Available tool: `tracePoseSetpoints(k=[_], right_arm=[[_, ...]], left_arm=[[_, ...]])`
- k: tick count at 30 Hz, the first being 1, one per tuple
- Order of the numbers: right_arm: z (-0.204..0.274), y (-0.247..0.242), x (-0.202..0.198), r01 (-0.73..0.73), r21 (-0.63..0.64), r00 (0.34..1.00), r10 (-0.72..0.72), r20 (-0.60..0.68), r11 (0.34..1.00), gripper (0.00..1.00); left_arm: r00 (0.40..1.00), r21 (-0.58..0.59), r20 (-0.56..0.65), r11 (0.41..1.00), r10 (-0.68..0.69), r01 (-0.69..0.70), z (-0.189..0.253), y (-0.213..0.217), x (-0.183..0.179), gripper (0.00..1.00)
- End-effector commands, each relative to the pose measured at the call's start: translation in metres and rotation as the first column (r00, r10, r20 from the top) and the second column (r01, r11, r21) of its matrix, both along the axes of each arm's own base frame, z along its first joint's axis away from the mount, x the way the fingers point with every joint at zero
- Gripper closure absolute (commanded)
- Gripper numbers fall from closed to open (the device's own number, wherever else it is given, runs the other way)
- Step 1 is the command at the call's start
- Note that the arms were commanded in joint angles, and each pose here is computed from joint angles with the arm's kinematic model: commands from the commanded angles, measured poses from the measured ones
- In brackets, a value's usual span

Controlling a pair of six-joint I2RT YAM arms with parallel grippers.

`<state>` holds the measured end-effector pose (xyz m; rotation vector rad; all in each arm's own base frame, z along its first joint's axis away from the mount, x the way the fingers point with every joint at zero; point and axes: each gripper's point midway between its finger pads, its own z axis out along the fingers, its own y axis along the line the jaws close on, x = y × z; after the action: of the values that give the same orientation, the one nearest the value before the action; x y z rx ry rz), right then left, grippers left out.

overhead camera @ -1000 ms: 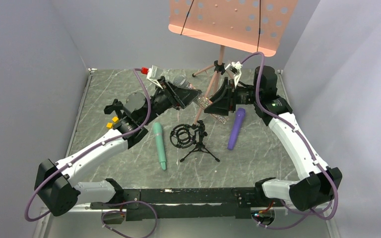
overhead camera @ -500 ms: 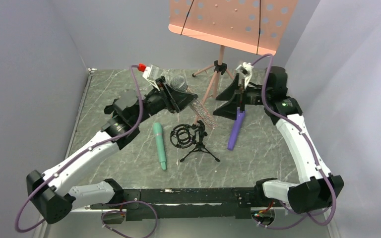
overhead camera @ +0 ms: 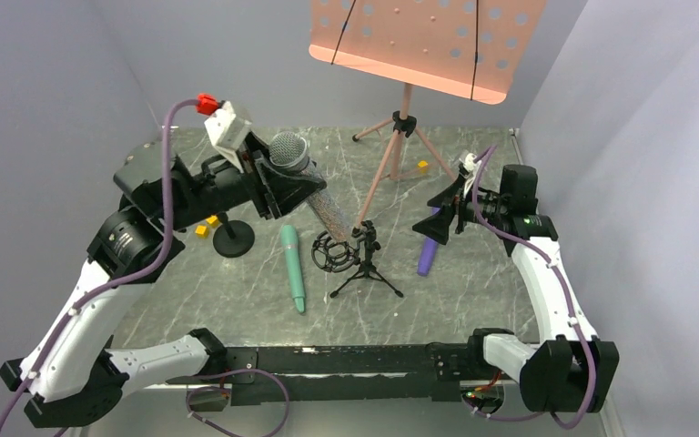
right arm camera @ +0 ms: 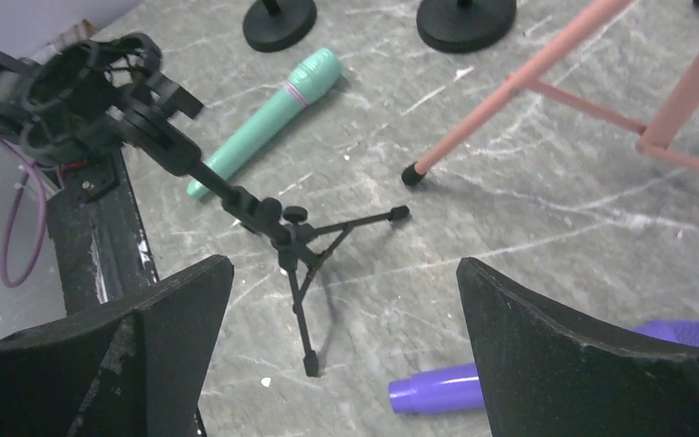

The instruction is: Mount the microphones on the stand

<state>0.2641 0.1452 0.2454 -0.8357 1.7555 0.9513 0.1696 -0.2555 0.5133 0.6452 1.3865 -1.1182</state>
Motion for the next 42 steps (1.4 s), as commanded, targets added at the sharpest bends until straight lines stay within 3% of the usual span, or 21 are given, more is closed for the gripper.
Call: tracePoseSetpoints(k=[1,13,42], right_arm=[[0.007,-0.002,-0.001,-0.035,-0.008,0.993,0.035,0.114,0.999,0.0],[0.009,-0.006,0.0,-0.021,0.003,0.993,0.02,0.116,1.0,0.0],[0.01,-0.008,-0.001,-0.021,0.017,0.994,0.019,0.11,1.0,0.0]], left_arm=[[0.999,0.211,-0.044,0.977,0.03,-0.02,-0.05,-0.006,0.015,1.0],[0.993,0.304,-0.062,0.95,0.1,-0.077,-0.097,-0.021,0.051,1.0],[0.994,0.191,0.057,0.977,0.088,-0.098,-0.129,-0.019,0.041,1.0]])
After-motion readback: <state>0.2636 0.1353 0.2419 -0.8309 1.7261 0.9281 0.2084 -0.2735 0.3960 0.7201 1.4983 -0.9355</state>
